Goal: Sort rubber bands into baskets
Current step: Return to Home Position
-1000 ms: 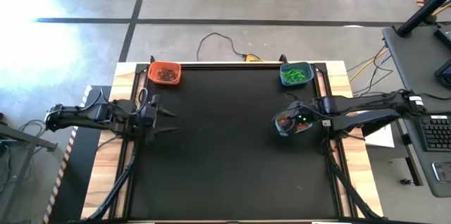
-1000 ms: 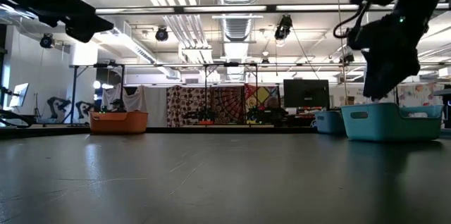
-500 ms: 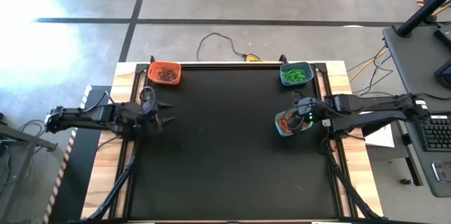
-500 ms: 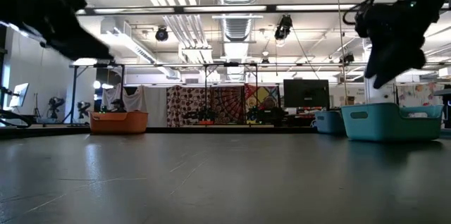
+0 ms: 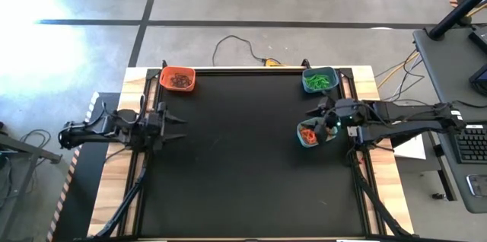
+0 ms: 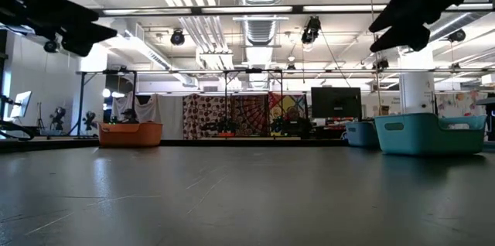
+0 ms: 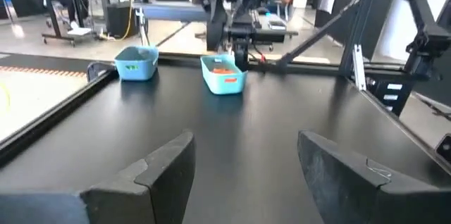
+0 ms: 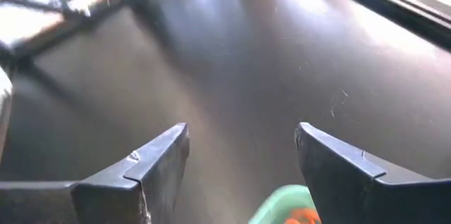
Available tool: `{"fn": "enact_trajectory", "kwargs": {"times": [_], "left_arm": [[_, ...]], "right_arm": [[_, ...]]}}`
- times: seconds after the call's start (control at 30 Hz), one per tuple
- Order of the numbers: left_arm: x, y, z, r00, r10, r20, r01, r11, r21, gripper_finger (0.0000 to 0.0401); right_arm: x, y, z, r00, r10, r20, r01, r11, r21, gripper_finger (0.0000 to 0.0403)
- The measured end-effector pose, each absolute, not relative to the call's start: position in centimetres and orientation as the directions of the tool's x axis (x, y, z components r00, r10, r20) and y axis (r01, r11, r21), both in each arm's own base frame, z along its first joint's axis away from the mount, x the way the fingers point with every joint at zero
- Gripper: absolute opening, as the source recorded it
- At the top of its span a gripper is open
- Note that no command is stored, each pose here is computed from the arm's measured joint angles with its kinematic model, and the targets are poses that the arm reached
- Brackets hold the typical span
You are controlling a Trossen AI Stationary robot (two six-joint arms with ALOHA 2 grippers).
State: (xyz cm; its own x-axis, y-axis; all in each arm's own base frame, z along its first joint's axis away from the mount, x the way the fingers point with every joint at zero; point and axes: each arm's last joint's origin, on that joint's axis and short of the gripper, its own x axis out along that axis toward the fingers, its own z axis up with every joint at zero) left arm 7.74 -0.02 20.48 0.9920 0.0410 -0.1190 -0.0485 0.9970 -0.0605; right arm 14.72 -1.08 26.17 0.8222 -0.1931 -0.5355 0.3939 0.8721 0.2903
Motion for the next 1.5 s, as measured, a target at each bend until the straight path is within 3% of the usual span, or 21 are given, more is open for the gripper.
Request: {"fn": "enact_trajectory", "kwargs": {"times": [0.2, 0.43, 0.73, 0.83, 0.97, 1.17, 1.3, 1.5], "left_arm": [[8.5, -0.1, 18.5, 0.988, 0.025, -0.153, -0.040, 0.994, -0.097, 0.0232], [9.3, -0.3, 17.3, 0.997, -0.030, -0.075, 0.029, 0.999, -0.025, 0.0232], [9.6, -0.4, 17.1, 0.998, -0.069, 0.009, 0.069, 0.997, 0.044, 0.0232], [9.7, -0.5, 17.0, 0.991, -0.128, 0.040, 0.126, 0.991, 0.051, 0.0232], [9.8, -0.4, 16.9, 0.997, -0.077, 0.025, 0.076, 0.996, 0.053, 0.0232], [9.8, -0.4, 16.9, 0.996, -0.081, 0.025, 0.078, 0.992, 0.101, 0.0232], [9.7, -0.4, 16.9, 0.995, -0.100, 0.031, 0.095, 0.988, 0.125, 0.0232], [9.8, -0.4, 16.9, 0.995, -0.096, 0.028, 0.092, 0.988, 0.121, 0.0232]], "right_arm": [[16.0, -1.5, 28.3, 0.899, -0.282, -0.335, 0.386, 0.871, 0.302, 0.0251], [15.2, -0.9, 28.6, 0.956, -0.122, -0.268, 0.168, 0.973, 0.155, 0.0255], [12.7, -0.7, 25.0, 0.993, -0.111, -0.029, 0.112, 0.993, 0.041, 0.0249], [11.8, -0.6, 23.0, 0.997, -0.070, -0.017, 0.070, 0.997, 0.040, 0.0249], [10.9, -0.2, 20.7, 0.999, 0.051, 0.014, -0.052, 0.998, 0.037, 0.0249], [9.9, -0.1, 17.5, 0.995, 0.071, 0.064, -0.071, 0.997, 0.009, 0.0249], [9.7, 0.0, 17.3, 0.993, 0.097, 0.067, -0.098, 0.995, 0.013, 0.0249], [9.6, 0.2, 17.9, 0.976, 0.177, 0.127, -0.163, 0.980, -0.116, 0.0249]]}}
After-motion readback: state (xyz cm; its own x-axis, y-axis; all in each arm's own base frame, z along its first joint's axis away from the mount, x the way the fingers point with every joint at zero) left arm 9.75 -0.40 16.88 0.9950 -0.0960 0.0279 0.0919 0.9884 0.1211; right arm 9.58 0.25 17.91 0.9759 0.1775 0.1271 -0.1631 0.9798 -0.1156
